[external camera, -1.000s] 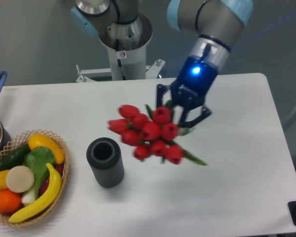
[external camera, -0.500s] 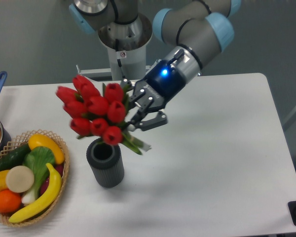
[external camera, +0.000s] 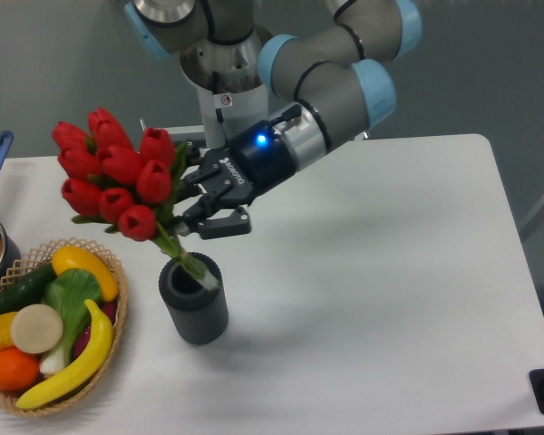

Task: Insert the flowers into the vase
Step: 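Lower the tulip stems down into the vase opening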

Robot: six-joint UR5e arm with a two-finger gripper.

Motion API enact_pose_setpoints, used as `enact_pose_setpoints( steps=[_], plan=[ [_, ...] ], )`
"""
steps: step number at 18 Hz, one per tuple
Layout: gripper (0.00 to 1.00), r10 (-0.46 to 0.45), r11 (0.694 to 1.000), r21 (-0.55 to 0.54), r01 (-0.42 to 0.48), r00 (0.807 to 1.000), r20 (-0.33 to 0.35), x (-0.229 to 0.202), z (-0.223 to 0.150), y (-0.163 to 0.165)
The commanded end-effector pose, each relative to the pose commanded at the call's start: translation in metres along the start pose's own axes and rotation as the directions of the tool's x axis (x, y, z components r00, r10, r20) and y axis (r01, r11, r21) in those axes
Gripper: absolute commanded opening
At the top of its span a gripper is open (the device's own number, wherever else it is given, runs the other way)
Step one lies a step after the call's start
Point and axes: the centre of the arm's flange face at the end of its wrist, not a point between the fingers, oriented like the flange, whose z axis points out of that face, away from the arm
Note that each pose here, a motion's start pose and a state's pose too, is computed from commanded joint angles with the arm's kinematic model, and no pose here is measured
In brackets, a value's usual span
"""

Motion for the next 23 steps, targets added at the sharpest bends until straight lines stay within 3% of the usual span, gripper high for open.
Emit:
enact_pose_setpoints(
  steps=[23],
  plan=[
    [0.36, -0.081, 0.997, 0.018, 0.081, 0.997, 0.003, 0.002, -0.005, 0.036]
  ],
)
